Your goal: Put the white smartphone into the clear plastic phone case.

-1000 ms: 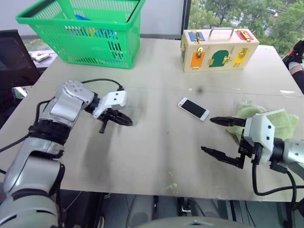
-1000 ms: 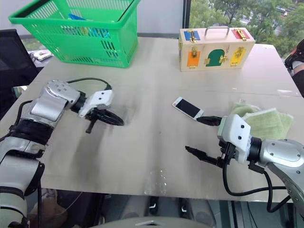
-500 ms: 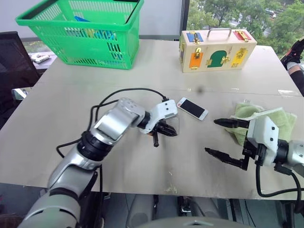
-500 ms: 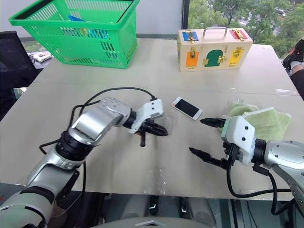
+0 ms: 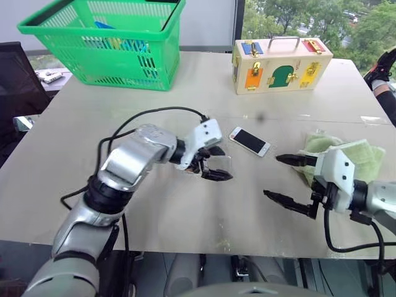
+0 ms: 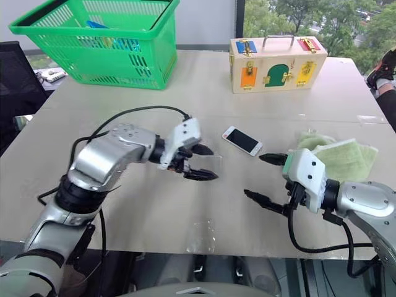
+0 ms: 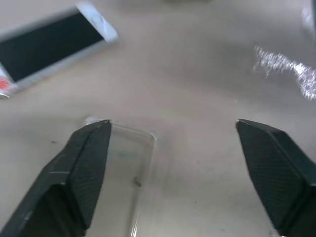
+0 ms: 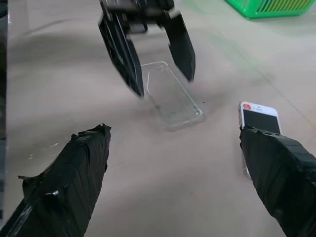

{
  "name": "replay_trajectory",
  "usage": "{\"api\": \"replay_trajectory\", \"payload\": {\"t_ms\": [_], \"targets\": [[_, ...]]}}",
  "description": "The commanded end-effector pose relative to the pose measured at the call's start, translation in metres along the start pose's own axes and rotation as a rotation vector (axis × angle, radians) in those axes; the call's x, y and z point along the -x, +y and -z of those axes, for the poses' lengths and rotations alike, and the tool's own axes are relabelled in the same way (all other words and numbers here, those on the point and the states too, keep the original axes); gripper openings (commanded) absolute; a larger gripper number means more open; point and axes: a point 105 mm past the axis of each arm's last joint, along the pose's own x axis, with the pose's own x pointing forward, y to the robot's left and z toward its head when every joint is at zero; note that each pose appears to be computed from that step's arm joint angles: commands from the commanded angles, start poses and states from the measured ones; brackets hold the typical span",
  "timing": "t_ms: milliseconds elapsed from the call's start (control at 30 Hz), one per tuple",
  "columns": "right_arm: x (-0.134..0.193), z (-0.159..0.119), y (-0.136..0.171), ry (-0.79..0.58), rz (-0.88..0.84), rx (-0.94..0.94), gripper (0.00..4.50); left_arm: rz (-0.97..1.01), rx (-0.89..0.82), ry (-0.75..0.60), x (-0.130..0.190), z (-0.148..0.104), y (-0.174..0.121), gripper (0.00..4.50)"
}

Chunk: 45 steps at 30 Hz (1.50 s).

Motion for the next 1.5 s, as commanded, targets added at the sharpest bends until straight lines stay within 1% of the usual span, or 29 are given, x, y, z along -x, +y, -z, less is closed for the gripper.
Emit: {"api": "replay_trajectory", "payload": {"t_ms": [33,133,200,267,300,433,567,767,900,1000,1067,1167,1300,1367,1500], "targets": [[-0.006,-0.005,-0.006,-0.029,0.02,0.007,4.5,-0.102,-0.073,-0.132,0.021,-0.009,0.008,4.02],[-0.014,-0.01,-0.011,-0.069,0.037,-0.002,4.5,-0.184,-0.069,-0.245,0.032,-0.009,0.015,4.02],[-0.023,-0.009,-0.016,-0.077,0.044,-0.042,4.5,-0.226,-0.059,-0.316,0.041,-0.006,0.017,4.02],[-0.033,-0.001,-0.027,-0.05,0.075,-0.113,4.5,-0.191,-0.033,-0.375,0.049,-0.005,0.008,4.02],[-0.037,0.004,-0.034,-0.032,0.102,-0.142,4.5,-0.222,-0.004,-0.409,0.054,-0.004,0.01,4.28],[-0.06,0.013,-0.051,0.024,0.122,-0.118,4.5,-0.273,0.064,-0.488,0.076,0.009,-0.004,4.28],[-0.08,0.022,-0.068,0.084,0.152,-0.079,4.5,-0.303,0.099,-0.484,0.082,0.02,-0.016,4.28],[-0.11,0.039,-0.095,0.153,0.179,-0.112,4.5,-0.33,0.146,-0.451,0.09,0.04,-0.026,4.28],[-0.118,0.057,-0.114,0.225,0.196,-0.131,4.5,-0.352,0.147,-0.448,0.088,0.042,-0.029,4.28],[-0.118,0.073,-0.127,0.287,0.199,-0.149,4.5,-0.379,0.159,-0.453,0.089,0.044,-0.03,4.28],[-0.115,0.083,-0.128,0.334,0.167,-0.15,4.5,-0.389,0.163,-0.451,0.09,0.046,-0.032,4.28],[-0.113,0.094,-0.119,0.388,0.072,-0.188,4.5,-0.406,0.167,-0.456,0.091,0.047,-0.034,4.28],[-0.106,0.112,-0.115,0.514,0.021,-0.206,4.5,-0.415,0.17,-0.459,0.089,0.047,-0.038,4.28],[-0.103,0.117,-0.115,0.574,0.002,-0.206,4.5,-0.42,0.172,-0.461,0.088,0.047,-0.038,4.28],[-0.104,0.119,-0.112,0.604,-0.039,-0.228,4.5,-0.434,0.173,-0.469,0.086,0.046,-0.038,4.28]]}}
